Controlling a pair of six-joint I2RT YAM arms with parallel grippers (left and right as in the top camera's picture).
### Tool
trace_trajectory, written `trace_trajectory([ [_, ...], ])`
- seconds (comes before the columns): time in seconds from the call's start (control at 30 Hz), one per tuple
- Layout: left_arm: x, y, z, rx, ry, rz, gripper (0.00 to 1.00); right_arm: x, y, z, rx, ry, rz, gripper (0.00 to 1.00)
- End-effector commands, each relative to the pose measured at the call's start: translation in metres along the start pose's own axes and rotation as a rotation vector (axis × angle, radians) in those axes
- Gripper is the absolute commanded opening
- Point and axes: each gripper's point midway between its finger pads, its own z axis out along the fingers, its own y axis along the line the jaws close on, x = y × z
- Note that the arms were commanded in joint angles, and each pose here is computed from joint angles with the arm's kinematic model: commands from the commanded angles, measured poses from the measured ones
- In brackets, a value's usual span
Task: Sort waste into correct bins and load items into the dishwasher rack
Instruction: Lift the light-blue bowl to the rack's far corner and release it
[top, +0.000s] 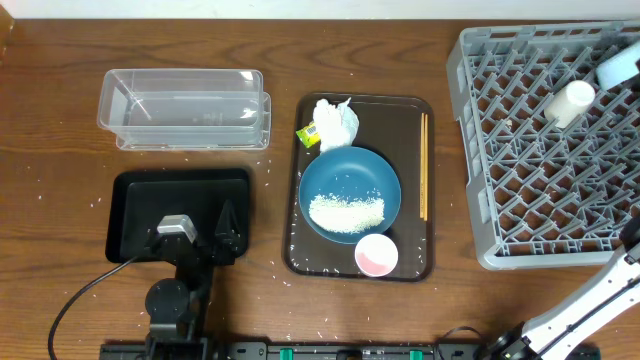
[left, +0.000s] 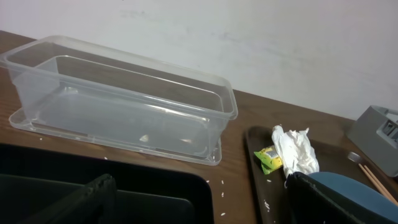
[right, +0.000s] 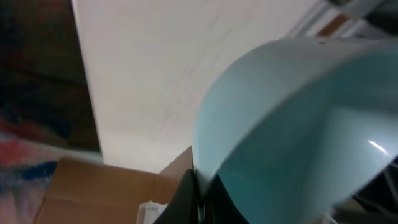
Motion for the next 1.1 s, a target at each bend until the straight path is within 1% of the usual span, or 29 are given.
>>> trace_trajectory([
  [0.0, 0.015, 0.001, 0.001, 0.002, 0.047, 0.017, 0.89, -0.008, -0.017, -0.011, 0.05, -0.045, 0.005, 0.05],
  [0.13, 0.015, 0.001, 0.001, 0.002, 0.047, 0.017, 0.89, -0.014, -0.012, -0.02, 0.065, -0.071, -0.01, 0.09],
  [0.27, 0.015, 0.001, 0.001, 0.002, 0.047, 0.017, 0.9, -0.025, 0.001, -0.035, 0.135, -0.129, -0.002, 0.08],
  [0.33, 0.015, 0.001, 0.001, 0.002, 0.047, 0.017, 0.9, -0.028, 0.011, -0.043, 0.174, -0.155, -0.011, 0.1],
  [0.43, 0.015, 0.001, 0.001, 0.002, 0.047, 0.017, 0.89, -0.029, 0.027, -0.056, 0.263, -0.191, -0.02, 0.16],
  [0.6, 0.015, 0.001, 0.001, 0.002, 0.047, 0.017, 0.89, -0.026, 0.051, -0.077, 0.434, -0.252, -0.039, 0.15],
  [0.77, 0.015, 0.001, 0.001, 0.002, 0.047, 0.016, 0.9, -0.025, 0.09, -0.098, 0.599, -0.336, -0.121, 0.15],
  [0.87, 0.015, 0.001, 0.001, 0.002, 0.047, 0.017, 0.9, -0.023, 0.118, -0.101, 0.625, -0.371, -0.168, 0.15],
  [1.0, 0.015, 0.001, 0.001, 0.002, 0.047, 0.017, 0.89, -0.016, 0.157, -0.09, 0.599, -0.378, -0.238, 0.16],
  [1.07, 0.015, 0.001, 0.001, 0.002, 0.047, 0.017, 0.9, -0.01, 0.174, -0.078, 0.575, -0.367, -0.276, 0.19],
])
